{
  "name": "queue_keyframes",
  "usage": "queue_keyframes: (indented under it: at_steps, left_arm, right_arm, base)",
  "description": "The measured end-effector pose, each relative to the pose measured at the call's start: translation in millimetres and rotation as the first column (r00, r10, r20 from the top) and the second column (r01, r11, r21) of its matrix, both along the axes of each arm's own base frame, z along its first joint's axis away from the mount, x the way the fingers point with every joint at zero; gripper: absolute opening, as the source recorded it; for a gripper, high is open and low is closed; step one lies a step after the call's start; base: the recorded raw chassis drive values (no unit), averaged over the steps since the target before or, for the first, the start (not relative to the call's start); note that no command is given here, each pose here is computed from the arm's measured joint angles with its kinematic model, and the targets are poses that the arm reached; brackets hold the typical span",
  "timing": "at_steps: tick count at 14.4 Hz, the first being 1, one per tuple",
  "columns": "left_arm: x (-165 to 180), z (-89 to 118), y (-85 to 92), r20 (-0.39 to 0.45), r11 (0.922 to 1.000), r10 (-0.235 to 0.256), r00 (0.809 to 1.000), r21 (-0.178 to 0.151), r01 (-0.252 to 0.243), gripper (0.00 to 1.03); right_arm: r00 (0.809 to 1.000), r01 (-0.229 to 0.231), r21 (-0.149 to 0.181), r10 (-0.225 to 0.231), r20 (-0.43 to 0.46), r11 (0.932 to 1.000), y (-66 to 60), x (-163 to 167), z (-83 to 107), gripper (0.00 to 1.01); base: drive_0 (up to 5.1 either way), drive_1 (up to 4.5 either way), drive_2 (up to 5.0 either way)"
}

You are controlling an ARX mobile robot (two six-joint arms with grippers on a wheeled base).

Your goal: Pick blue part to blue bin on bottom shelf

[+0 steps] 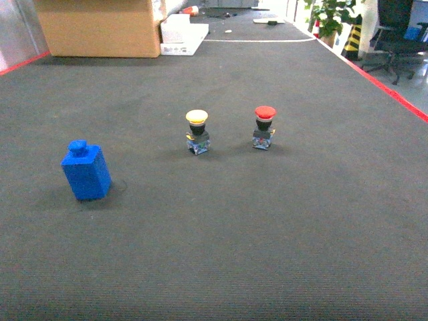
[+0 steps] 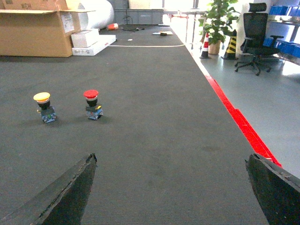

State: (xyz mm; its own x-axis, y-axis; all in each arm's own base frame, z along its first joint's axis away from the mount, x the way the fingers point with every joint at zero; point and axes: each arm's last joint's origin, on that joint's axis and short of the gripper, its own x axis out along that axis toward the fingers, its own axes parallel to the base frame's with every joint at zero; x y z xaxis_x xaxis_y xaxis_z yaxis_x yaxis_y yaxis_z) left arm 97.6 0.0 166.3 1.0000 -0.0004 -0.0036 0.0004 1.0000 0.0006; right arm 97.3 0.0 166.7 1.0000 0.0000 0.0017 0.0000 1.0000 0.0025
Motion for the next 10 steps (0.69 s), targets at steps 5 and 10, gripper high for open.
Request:
queue_keyframes:
  at_steps: [5,10]
  left_arm:
    - [0.0,0.0,0.0,0.000,1.0000,0.000,1.000,0.000,0.000,0.98]
    - [0.0,0.0,0.0,0.000,1.0000,0.000,1.000,0.000,0.000,0.98]
  right_arm:
    - [1.000,0.000,0.000,0.000,0.000,1.0000,0.0,0.0,0.0,0.98]
    - [1.000,0.000,0.000,0.000,0.000,1.0000,0.0,0.0,0.0,0.98]
  base:
    - [0.0,0.00,0.0]
    - [0.0,0.00,0.0]
